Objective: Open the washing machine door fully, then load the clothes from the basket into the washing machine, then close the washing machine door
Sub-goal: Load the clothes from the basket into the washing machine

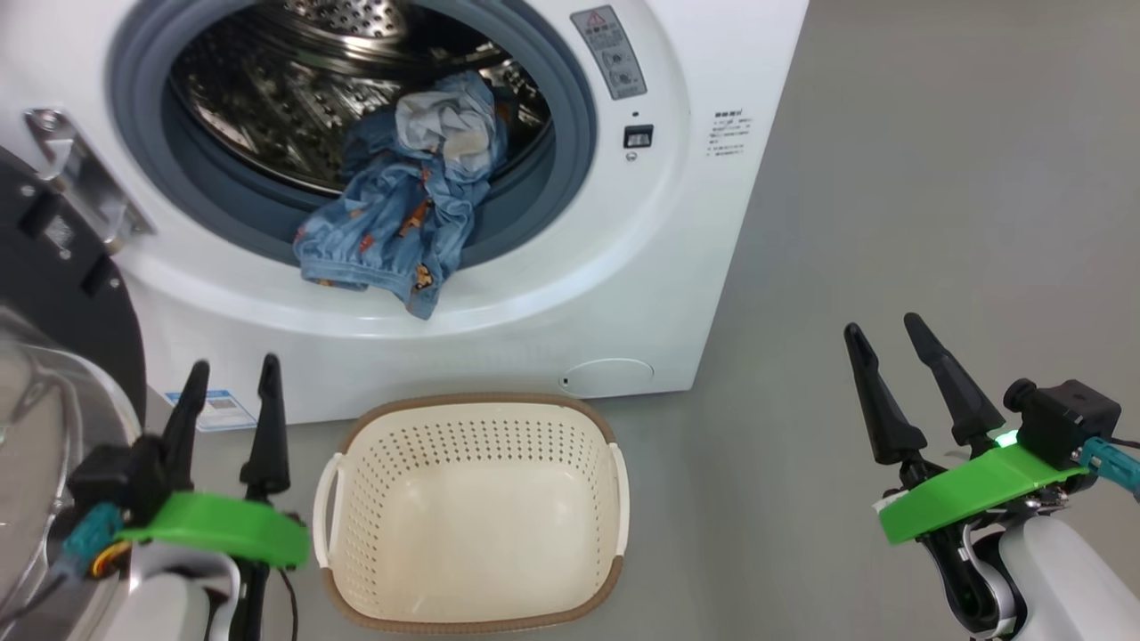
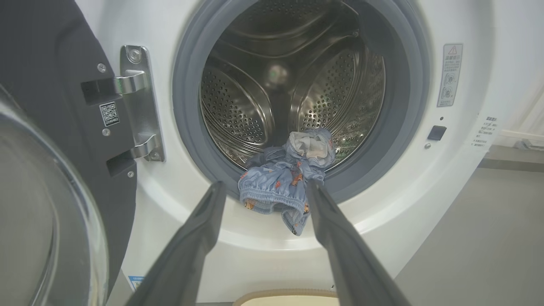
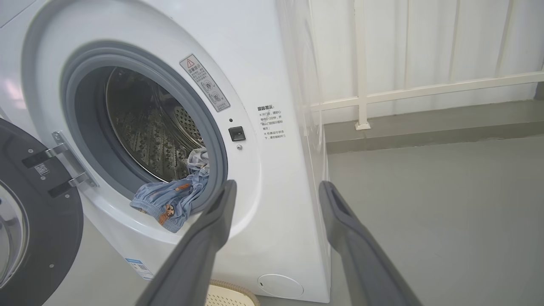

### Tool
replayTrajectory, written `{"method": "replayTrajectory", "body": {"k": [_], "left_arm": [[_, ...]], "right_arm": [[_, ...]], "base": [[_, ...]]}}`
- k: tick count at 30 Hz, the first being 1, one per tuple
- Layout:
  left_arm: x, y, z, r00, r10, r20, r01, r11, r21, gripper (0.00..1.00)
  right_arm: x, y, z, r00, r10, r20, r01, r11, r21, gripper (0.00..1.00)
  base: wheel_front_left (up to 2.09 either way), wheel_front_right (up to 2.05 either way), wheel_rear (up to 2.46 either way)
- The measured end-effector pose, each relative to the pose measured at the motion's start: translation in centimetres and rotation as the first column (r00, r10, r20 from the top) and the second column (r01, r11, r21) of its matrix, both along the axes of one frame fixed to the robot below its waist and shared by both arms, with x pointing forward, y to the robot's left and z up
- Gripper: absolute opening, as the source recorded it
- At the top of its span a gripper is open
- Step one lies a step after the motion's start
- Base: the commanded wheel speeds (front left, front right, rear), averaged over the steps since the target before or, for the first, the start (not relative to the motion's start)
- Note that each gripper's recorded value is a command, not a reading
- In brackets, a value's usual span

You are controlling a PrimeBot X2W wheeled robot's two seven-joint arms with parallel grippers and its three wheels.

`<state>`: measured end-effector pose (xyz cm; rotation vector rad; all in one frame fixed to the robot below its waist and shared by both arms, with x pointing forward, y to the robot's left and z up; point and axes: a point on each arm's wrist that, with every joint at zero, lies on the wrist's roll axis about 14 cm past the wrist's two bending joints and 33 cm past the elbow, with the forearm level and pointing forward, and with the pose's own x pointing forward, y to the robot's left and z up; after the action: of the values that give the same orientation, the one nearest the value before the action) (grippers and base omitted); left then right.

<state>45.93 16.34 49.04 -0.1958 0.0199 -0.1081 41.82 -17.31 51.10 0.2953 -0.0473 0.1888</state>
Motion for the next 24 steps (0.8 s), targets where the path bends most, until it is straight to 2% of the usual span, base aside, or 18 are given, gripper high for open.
{"method": "replayTrajectory", "body": {"k": [10, 24], "left_arm": [[-2.6, 1.2, 0.2, 0.999, 0.049, 0.009, -0.049, 0.999, -0.013, 1.00], [-3.1, 0.8, 0.5, 0.998, 0.051, 0.021, -0.051, 0.999, -0.016, 1.00]], "right_arm": [[-0.3, 0.2, 0.9, 1.000, 0.010, 0.025, -0.009, 1.000, -0.007, 1.00], [-0.4, -0.2, 1.0, 1.000, 0.007, 0.024, -0.007, 1.000, -0.014, 1.00]], "base": [[0.00, 0.00, 0.00], [0.00, 0.00, 0.00]]}}
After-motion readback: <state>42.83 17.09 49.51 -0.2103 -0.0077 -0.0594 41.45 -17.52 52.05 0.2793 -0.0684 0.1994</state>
